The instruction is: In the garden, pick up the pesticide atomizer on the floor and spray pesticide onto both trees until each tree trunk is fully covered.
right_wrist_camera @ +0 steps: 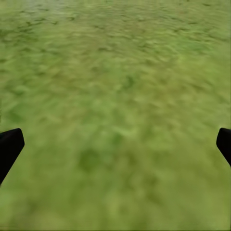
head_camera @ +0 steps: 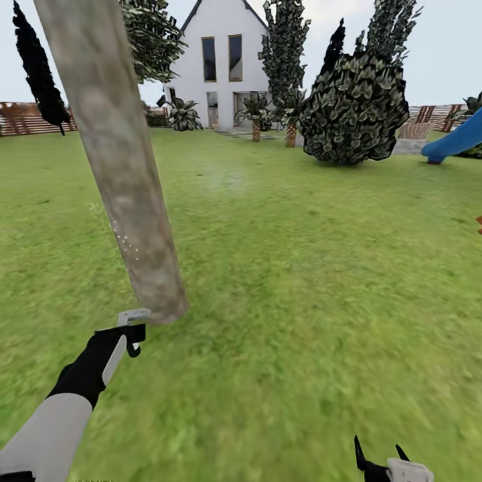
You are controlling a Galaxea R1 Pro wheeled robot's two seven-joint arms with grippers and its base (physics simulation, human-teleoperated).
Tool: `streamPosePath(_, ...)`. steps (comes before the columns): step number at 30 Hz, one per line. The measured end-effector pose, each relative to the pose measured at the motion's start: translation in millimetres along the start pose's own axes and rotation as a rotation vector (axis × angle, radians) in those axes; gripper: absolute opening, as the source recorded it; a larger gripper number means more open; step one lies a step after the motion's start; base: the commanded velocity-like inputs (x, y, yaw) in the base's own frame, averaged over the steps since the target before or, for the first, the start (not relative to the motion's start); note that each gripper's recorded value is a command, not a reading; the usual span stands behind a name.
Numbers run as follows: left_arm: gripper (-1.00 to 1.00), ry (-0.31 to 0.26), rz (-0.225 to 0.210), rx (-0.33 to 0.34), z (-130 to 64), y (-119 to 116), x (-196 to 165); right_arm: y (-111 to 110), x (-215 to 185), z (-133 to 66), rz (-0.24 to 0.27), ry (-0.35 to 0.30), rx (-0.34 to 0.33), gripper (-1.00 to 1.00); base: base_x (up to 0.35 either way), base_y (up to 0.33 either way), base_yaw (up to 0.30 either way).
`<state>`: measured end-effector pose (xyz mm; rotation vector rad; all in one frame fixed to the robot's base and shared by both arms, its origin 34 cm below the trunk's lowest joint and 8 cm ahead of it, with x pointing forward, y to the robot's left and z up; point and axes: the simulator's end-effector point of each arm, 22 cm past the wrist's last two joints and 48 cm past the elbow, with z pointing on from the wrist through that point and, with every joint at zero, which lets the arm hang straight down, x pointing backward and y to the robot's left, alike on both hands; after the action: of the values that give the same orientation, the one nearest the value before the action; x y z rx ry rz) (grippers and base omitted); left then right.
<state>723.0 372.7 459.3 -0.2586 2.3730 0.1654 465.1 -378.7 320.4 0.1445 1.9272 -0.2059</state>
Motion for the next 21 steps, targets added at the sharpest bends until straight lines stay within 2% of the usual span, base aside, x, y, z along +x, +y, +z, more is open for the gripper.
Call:
streamPosePath(3,-1.00,0.002,0.001,-0.004,0.2,1.6,1.2,-0.3,0.0,0.0,0.000,0.000,0.001,1.00,0.182,-0.241,0.272)
streamPosePath(9,-1.00,0.008,0.001,-0.002,0.9,1.3,3.9,-0.7,-0.1,0.1,-0.001,0.000,0.001,1.00,0.206,-0.222,0.040)
streamPosePath(21,-1.00,0.024,0.002,0.003,1.6,-0.3,8.5,-0.5,-0.1,0.0,-0.001,0.000,0.001,1.00,0.184,-0.225,0.266)
